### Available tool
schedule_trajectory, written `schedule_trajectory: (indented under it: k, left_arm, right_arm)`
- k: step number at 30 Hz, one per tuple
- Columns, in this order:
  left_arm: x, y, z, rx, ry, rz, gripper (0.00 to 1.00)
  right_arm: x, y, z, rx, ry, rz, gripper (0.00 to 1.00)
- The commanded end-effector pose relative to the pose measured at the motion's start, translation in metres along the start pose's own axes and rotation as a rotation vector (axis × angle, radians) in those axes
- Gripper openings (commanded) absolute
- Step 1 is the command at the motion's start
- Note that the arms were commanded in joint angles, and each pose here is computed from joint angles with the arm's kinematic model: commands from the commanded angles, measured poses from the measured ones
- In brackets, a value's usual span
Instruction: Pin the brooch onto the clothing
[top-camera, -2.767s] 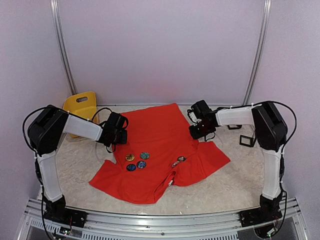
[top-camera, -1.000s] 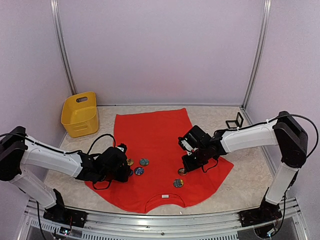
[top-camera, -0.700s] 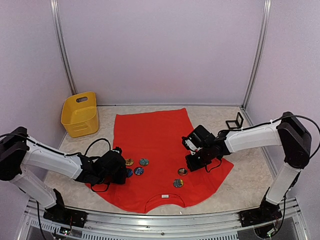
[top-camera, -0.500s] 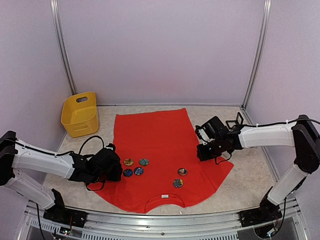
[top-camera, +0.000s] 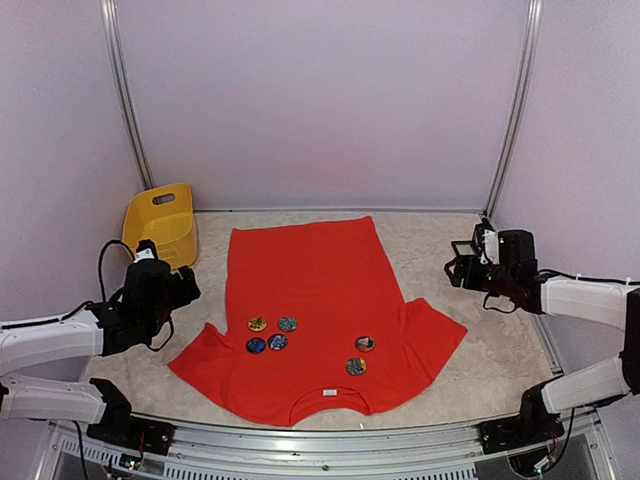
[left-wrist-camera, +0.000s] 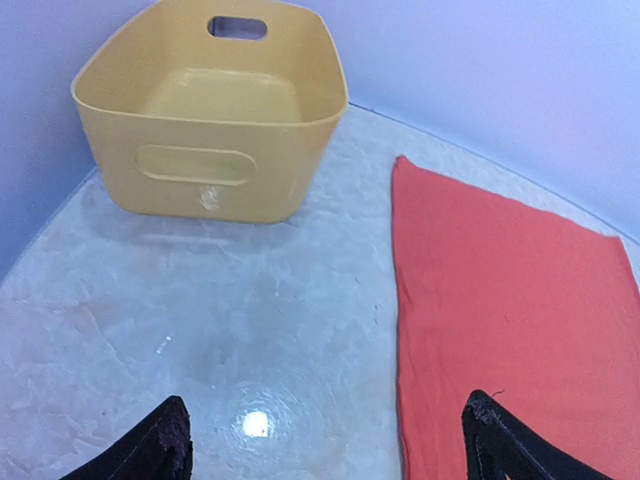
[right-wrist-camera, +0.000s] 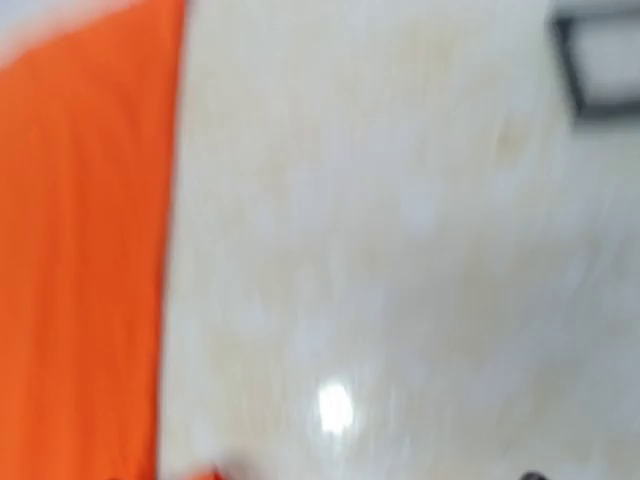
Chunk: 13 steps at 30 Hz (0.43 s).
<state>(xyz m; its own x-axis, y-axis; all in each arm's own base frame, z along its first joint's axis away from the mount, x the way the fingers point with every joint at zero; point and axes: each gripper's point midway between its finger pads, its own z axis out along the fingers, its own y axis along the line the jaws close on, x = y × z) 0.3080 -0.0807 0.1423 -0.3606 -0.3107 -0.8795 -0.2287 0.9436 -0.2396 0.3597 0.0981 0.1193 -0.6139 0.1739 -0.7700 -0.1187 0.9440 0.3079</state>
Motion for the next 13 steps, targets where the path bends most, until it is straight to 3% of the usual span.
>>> schedule_trajectory:
  k: [1, 6, 13]
  left_arm:
    - [-0.039, 0.037, -0.007, -0.127, -0.239, -0.105, 0.94]
    - [-0.035, 0.053, -0.01, -0.152, -0.29, -0.133, 0.99]
    - [-0.033, 0.053, -0.011, -0.144, -0.291, -0.134, 0.99]
  right_arm:
    - [-0.048, -0.001, -0.024, -0.004, -0.265, -0.038, 0.84]
    - [-0.045, -0.035, -0.041, 0.176, -0.344, 0.004, 0.88]
    - [-0.031, -0.044, -0.053, 0.208, -0.37, -0.028, 0.86]
